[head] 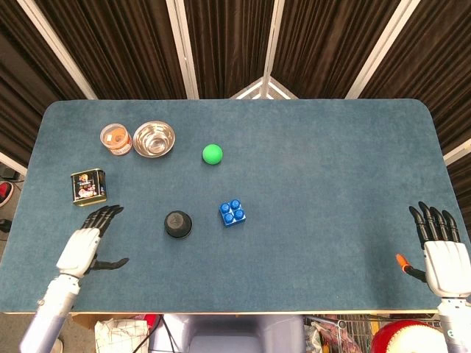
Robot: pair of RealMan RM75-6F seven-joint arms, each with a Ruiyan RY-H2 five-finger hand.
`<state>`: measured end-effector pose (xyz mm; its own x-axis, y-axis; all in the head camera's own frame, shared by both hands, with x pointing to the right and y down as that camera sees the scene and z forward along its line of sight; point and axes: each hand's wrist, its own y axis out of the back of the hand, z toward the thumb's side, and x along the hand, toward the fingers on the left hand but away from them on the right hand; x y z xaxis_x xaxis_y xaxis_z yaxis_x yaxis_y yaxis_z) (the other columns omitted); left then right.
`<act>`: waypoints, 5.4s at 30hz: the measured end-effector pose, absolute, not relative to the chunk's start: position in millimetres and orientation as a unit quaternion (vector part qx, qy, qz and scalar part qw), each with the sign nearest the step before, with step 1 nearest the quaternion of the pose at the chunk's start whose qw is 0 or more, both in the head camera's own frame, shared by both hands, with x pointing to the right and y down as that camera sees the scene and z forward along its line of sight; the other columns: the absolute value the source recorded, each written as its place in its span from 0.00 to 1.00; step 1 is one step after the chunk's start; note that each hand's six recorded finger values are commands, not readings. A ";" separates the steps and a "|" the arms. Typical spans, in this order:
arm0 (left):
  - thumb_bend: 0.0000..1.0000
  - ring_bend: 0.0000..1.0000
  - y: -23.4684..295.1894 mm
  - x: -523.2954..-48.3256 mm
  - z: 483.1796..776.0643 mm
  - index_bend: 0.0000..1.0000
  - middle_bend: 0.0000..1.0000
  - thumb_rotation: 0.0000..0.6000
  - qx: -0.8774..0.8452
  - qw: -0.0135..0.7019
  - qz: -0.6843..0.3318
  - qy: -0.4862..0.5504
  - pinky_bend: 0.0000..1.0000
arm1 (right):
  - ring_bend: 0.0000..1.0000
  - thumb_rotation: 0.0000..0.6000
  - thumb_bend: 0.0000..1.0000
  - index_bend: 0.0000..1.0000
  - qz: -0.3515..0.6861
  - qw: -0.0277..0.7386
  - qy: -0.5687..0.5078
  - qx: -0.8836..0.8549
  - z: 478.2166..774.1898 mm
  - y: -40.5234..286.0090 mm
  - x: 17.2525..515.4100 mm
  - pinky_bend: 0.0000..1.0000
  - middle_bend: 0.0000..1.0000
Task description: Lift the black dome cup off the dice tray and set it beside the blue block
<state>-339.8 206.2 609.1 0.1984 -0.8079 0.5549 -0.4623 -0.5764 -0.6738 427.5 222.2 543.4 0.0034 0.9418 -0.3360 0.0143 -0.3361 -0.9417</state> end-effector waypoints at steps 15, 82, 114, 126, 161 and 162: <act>0.08 0.00 185.0 -315.7 635.8 0.09 0.06 1.00 -0.761 0.128 -0.467 0.432 0.00 | 0.01 1.00 0.24 0.00 0.587 0.392 -0.394 -0.588 571.0 222.7 427.1 0.00 0.00; 0.32 0.00 174.5 -227.2 732.9 0.17 0.26 1.00 -0.774 0.145 -0.513 0.342 0.00 | 0.01 1.00 0.23 0.00 0.579 0.370 -0.424 -0.590 562.6 217.6 437.3 0.00 0.00; 0.42 0.00 146.4 -233.5 666.6 0.37 0.34 1.00 -0.770 0.189 -0.475 0.380 0.00 | 0.01 1.00 0.23 0.00 0.577 0.367 -0.426 -0.593 564.0 217.2 433.4 0.00 0.00; 0.42 0.00 125.4 -246.1 595.6 0.38 0.36 1.00 -0.686 0.435 -0.490 0.317 0.00 | 0.01 1.00 0.24 0.00 0.567 0.365 -0.432 -0.599 558.2 218.3 431.9 0.00 0.00; 0.43 0.00 158.0 -214.9 541.8 0.42 0.38 1.00 -0.858 -0.269 -0.267 0.347 0.00 | 0.01 1.00 0.24 0.00 0.567 0.365 -0.429 -0.600 562.5 219.4 428.8 0.00 0.00; 0.43 0.00 160.7 -213.8 538.0 0.42 0.38 1.00 -0.858 -0.278 -0.264 0.341 0.00 | 0.01 1.00 0.23 0.00 0.567 0.365 -0.429 -0.601 562.5 219.3 428.7 0.00 0.00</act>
